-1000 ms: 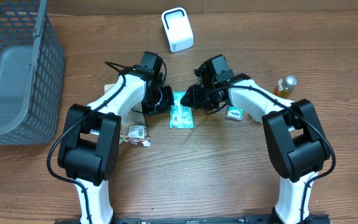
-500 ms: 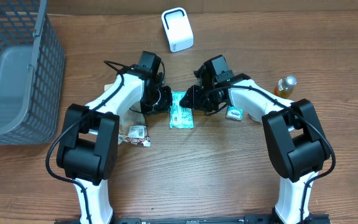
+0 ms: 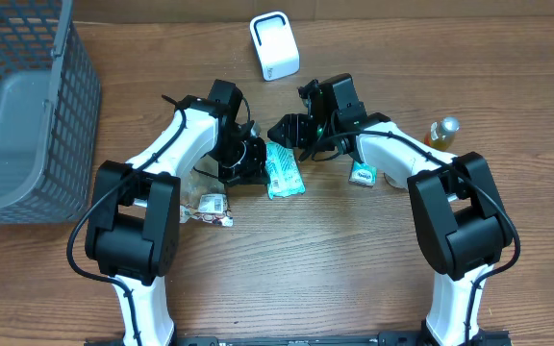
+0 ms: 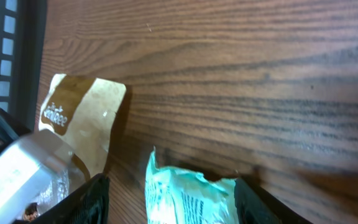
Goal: Scan the item barcode
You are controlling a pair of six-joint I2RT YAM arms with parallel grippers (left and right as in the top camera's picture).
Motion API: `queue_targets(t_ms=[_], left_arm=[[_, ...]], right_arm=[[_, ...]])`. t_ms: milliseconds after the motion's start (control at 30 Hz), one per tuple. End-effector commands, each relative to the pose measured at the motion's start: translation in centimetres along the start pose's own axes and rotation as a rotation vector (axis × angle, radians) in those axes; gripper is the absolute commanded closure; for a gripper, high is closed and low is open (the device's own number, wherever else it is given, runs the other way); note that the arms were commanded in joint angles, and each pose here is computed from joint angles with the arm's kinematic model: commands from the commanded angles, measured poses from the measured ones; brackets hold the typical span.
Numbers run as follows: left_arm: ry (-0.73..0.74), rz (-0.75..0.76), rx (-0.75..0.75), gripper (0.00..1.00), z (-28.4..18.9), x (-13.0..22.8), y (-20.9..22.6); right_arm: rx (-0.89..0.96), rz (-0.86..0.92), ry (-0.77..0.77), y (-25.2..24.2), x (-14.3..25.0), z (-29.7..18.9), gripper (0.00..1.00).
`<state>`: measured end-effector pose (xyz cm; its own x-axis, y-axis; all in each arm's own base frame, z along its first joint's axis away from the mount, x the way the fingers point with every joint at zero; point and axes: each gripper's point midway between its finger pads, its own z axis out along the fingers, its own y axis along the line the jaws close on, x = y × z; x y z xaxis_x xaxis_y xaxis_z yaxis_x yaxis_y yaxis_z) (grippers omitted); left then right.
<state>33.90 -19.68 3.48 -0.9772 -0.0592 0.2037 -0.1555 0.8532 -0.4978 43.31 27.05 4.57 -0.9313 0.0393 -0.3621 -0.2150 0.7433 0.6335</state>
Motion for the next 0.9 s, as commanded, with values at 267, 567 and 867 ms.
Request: queue_targets(t_ms=[267, 567, 867], left_arm=[[-0.059, -0.021, -0.025, 0.96, 0.9, -0.9, -1.0], [-0.085, -0.069, -0.114, 0.96, 2.1, -0.7, -0.7], [-0.088, -0.085, -0.198, 0.96, 4.1, -1.2, 1.2]], right_arm=[[0.006, -0.007, -0.01, -0.5, -0.4, 0.1, 0.4], [0.017, 0.026, -0.019, -1.9, -1.1, -0.7, 0.64], [-0.041, 0.041, 0.007, -1.5, -0.8, -1.1, 0.85]])
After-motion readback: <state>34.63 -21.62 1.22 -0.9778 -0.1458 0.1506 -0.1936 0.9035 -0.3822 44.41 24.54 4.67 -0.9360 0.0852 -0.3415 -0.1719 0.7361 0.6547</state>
